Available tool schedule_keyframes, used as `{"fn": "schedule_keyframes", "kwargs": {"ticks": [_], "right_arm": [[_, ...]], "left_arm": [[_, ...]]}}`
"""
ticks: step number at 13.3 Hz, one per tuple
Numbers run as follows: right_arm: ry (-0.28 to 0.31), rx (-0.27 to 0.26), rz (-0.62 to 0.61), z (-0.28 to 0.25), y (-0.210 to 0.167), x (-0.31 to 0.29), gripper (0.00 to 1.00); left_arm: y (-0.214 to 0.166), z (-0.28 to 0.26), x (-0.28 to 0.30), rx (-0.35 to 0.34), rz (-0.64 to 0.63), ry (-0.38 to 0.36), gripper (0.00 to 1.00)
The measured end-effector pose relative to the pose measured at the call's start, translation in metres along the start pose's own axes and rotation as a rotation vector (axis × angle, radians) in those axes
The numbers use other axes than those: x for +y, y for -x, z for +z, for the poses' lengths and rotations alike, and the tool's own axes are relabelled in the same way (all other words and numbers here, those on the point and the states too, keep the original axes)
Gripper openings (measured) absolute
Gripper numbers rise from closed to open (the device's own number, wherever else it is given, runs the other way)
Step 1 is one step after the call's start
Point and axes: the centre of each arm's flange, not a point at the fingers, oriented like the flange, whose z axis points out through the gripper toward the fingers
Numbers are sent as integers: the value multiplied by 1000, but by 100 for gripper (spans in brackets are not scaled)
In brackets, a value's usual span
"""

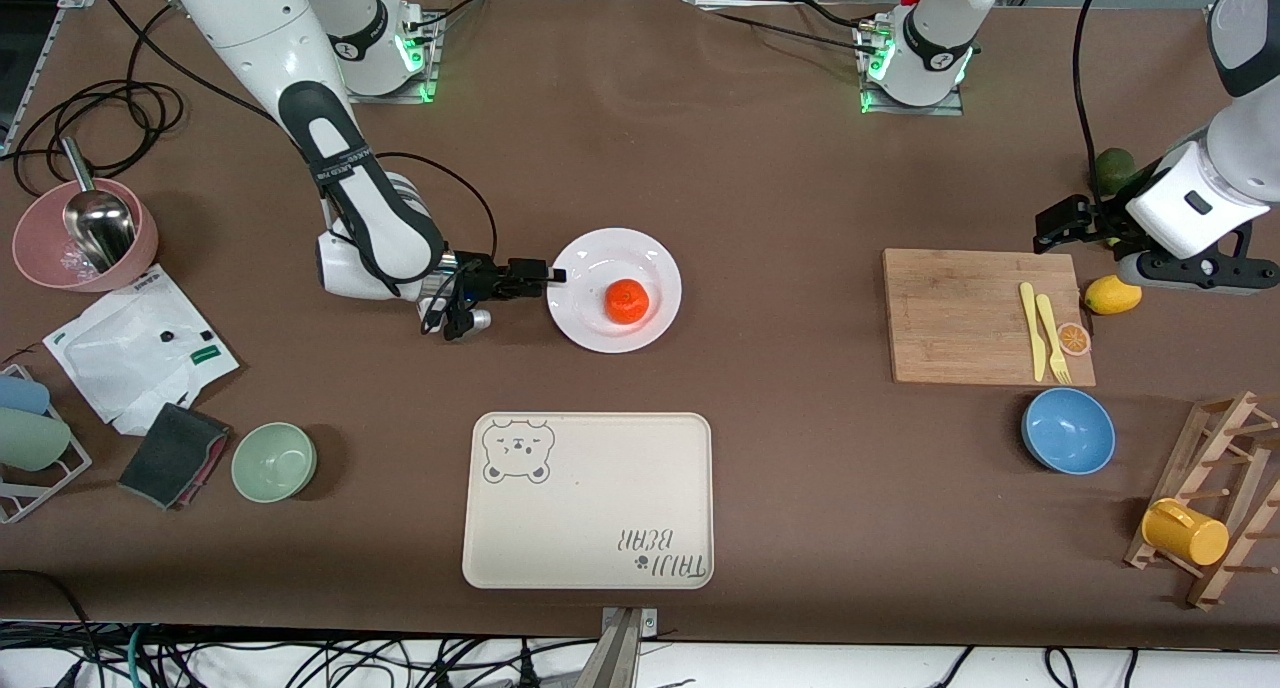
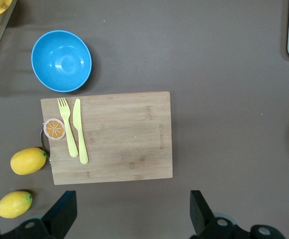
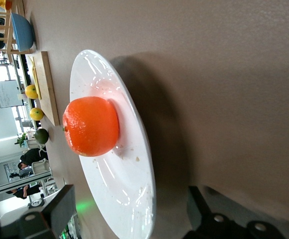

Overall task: Place orange and plate with both arms
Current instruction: 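Close the right gripper on the white plate rim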

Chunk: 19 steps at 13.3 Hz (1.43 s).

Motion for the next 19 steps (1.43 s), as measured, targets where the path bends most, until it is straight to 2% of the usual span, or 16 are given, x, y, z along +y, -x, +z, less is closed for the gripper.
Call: {"fn": "schedule_keyframes", "kwargs": {"ticks": [2,3,4,7,12,13,14,15,17,19], "right_arm": [[-2,0,-5,2,-2,-2,95],[-2,-1,-10,3,-3,-3,87],[-2,-1,-20,3,-3,-3,86],[-4,-1,-37,5,-5,-6,61],[-5,-8,-44,13,-7,-4,55],[-5,-8,-50,13,-8,-4,46],[-6,-8,-67,14,-8,-3,46],[-6,-10,-89,15,-8,-1,38],[-5,-15,-124,19,-8,5,12],[-8,-18,-141,24,-10,10,9]], "left_arm": [[0,0,0,0,0,0,100],[0,0,0,0,0,0,100],[0,0,0,0,0,0,100],[0,0,0,0,0,0,100],[0,0,0,-1,0,0,100],[0,0,0,-1,0,0,100],[0,0,0,-1,0,0,100],[0,0,0,-1,0,0,100],[0,0,0,-1,0,0,100],[0,0,0,-1,0,0,100]]}}
